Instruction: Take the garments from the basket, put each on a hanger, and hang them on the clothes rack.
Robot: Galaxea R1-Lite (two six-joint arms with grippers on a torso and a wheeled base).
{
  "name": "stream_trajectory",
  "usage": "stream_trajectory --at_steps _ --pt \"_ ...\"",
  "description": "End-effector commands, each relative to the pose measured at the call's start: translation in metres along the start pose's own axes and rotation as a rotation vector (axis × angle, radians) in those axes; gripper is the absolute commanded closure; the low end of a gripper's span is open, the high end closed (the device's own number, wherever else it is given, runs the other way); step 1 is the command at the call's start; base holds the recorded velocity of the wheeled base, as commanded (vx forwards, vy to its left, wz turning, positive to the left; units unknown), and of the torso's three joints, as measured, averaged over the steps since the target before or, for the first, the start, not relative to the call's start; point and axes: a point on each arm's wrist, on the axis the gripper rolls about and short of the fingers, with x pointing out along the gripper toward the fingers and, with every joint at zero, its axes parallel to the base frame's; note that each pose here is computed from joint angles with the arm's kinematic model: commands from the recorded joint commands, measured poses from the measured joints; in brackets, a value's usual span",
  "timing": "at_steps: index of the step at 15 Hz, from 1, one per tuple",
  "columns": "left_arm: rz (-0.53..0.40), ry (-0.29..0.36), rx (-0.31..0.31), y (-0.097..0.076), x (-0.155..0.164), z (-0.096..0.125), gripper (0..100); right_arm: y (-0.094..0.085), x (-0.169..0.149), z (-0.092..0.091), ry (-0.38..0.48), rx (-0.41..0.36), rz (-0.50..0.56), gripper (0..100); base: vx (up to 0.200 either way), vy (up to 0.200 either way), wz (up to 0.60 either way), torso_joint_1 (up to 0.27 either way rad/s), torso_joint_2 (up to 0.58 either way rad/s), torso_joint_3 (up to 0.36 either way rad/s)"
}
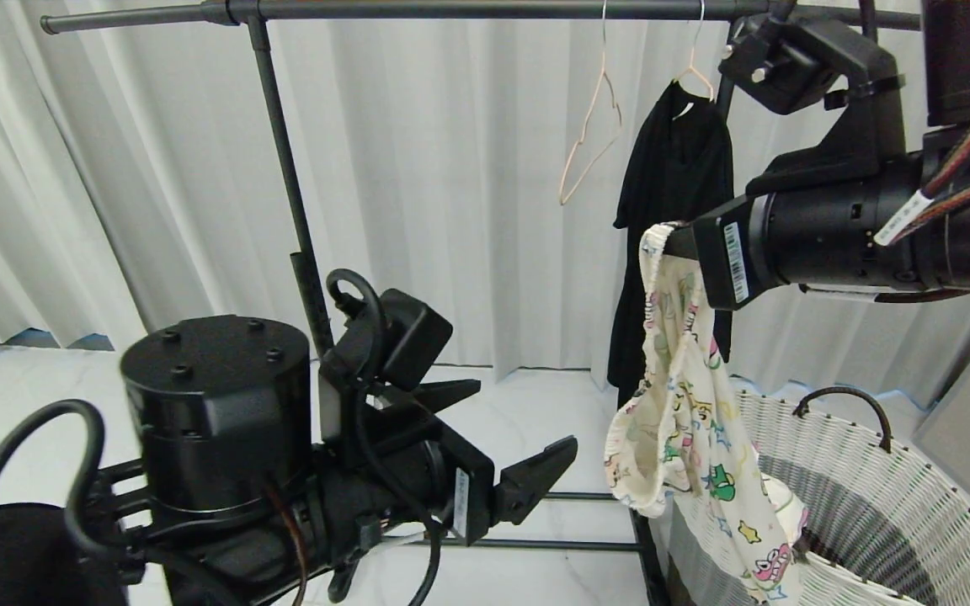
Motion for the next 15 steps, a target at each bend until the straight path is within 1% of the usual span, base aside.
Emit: stream_trajectory --at_steps 1,2,3,5,7,9,13,15 --pt "0.066 0.049 -0.060 0.003 0.026 -0.014 0 0.011 0.012 -0.004 0.022 -0.014 0.026 100 0.000 0.000 0.00 0.000 0.00 0.000" --pt "0.107 0.064 -0.086 0.005 0.033 -0.020 0 0.015 0.016 -0.004 0.014 -0.015 0.031 100 0.000 0.000 0.00 0.000 0.00 0.000" --pt "0.120 0.065 -0.098 0.005 0.036 -0.021 0 0.017 0.017 -0.004 0.014 -0.017 0.037 100 0.000 0.000 0.00 0.000 0.00 0.000" --pt "0.110 0.075 -0.099 0.004 0.038 -0.024 0 0.018 0.017 -0.004 0.015 -0.018 0.040 100 0.000 0.000 0.00 0.000 0.00 0.000" --pt "0.060 0.089 -0.093 -0.001 0.038 -0.026 0 0.018 0.019 -0.005 0.018 -0.019 0.039 100 0.000 0.000 0.00 0.000 0.00 0.000" --pt "0.053 0.118 -0.092 0.000 0.042 -0.033 0 0.019 0.018 -0.004 0.016 -0.019 0.041 100 0.000 0.000 0.00 0.000 0.00 0.000" --pt "0.082 0.230 -0.090 0.002 0.071 -0.065 0 0.025 0.011 0.001 -0.010 -0.018 0.069 100 0.000 0.000 0.00 0.000 0.00 0.000" --pt "0.079 0.240 -0.092 0.002 0.079 -0.074 0 0.024 0.003 0.005 -0.030 -0.013 0.074 100 0.000 0.000 0.00 0.000 0.00 0.000"
